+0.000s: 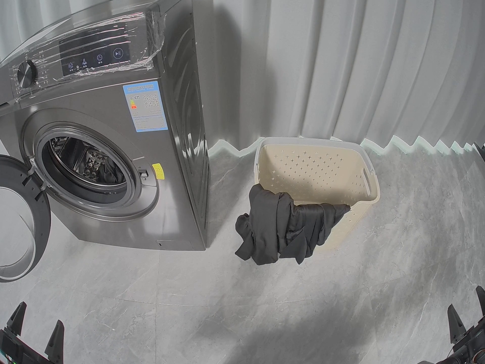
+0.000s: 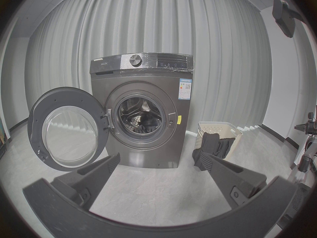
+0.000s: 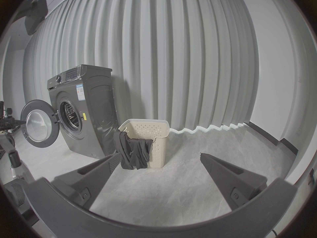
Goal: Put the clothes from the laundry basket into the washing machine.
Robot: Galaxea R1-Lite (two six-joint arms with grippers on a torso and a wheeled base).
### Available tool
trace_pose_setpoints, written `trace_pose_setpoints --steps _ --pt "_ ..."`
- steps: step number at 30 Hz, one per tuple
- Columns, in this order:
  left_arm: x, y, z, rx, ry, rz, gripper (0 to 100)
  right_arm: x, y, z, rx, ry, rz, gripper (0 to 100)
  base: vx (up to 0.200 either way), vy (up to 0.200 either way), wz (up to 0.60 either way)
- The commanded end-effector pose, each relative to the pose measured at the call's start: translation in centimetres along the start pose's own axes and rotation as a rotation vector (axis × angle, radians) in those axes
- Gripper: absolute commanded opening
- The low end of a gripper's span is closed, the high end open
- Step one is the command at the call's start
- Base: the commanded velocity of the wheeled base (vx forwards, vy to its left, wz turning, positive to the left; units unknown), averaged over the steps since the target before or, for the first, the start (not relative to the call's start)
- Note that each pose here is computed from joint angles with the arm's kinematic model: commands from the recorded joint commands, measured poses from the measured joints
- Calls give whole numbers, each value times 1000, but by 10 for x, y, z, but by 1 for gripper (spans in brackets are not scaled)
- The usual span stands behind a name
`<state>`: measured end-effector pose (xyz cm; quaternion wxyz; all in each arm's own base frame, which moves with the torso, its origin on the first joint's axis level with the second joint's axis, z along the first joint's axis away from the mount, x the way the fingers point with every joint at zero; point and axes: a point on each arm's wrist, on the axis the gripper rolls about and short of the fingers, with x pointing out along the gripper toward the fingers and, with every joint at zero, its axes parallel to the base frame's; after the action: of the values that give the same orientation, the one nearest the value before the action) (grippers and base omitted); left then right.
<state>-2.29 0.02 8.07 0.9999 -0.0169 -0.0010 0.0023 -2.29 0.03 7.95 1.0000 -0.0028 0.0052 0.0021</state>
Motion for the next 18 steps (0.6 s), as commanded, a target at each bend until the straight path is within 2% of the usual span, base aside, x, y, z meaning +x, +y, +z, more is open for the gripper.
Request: trace_pose_setpoints --steps 1,5,10,13,18 --pt "0 0 -5 0 0 1 100 0 0 -4 0 -4 0 100 0 -200 0" --pt "0 0 -5 14 2 0 100 0 0 -4 0 -4 0 100 0 -200 0" --pt "0 0 -5 15 2 0 100 0 0 -4 0 -4 0 100 0 -200 0" --pt "0 0 -5 0 1 -8 100 0 0 -4 0 -4 0 100 0 0 0" --pt "0 0 -5 14 0 -2 100 0 0 -4 0 -4 0 100 0 0 0"
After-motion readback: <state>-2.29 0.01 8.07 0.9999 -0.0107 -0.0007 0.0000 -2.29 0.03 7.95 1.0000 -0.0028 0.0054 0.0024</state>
